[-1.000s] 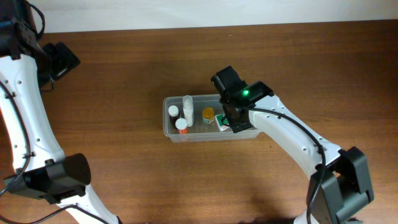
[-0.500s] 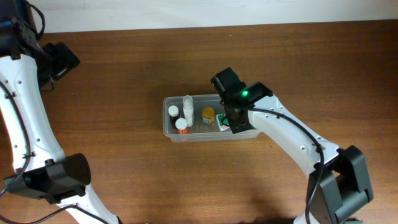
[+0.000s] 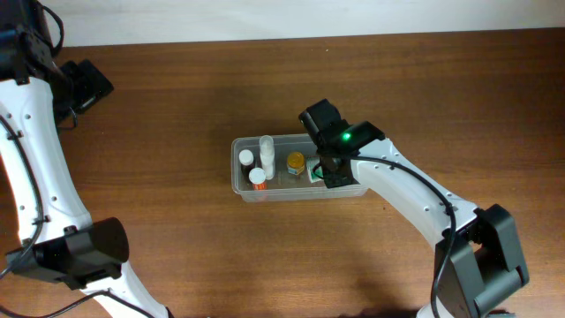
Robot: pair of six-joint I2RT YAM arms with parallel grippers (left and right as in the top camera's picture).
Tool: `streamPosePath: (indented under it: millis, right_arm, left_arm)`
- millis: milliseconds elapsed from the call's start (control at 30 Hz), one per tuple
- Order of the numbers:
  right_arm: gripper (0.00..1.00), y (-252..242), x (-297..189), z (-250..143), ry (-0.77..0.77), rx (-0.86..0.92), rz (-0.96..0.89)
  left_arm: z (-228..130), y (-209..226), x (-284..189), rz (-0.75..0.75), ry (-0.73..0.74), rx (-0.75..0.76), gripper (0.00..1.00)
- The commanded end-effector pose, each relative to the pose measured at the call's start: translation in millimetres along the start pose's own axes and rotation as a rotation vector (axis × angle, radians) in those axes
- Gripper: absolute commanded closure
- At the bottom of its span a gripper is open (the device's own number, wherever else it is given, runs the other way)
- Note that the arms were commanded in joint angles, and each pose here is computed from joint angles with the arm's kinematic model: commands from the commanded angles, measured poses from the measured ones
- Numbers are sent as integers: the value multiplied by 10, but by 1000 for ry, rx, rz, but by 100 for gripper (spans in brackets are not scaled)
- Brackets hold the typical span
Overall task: Pack container
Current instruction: 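Lower the medicine box into the container beside the gold-capped jar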
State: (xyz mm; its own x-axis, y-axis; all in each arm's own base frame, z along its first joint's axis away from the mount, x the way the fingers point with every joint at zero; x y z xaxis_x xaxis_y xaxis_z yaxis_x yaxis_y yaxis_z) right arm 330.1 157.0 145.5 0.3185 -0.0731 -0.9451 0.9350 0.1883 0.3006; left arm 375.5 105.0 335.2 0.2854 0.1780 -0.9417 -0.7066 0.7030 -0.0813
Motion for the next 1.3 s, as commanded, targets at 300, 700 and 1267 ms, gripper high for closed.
streamPosePath:
  millis: [300, 700, 1267]
  right_arm:
    - [67, -13, 14, 45, -41, -125, -4]
    - [96, 337, -175, 147, -214, -1170, 63]
    - [96, 416, -83, 156, 117, -1761, 323]
  left_arm:
    - [5, 11, -63, -11, -15, 12, 0]
    - [5, 11, -63, -11, -15, 12, 0]
    - [5, 11, -63, -11, -15, 12, 0]
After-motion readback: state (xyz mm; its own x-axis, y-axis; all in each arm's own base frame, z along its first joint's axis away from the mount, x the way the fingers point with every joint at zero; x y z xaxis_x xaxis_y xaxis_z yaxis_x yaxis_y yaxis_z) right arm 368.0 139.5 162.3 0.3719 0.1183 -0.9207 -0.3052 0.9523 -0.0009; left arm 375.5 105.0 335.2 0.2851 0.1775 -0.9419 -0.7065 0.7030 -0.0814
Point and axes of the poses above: each gripper's point midway between its finger pads, its own x axis out along the fingers, its own y axis along the line the jaws close on, z = x × y, the point moved 6 cm from there along -x, back along the fingers, and after that the axes turned 3 degrees about -x, right-handed, at the moved point
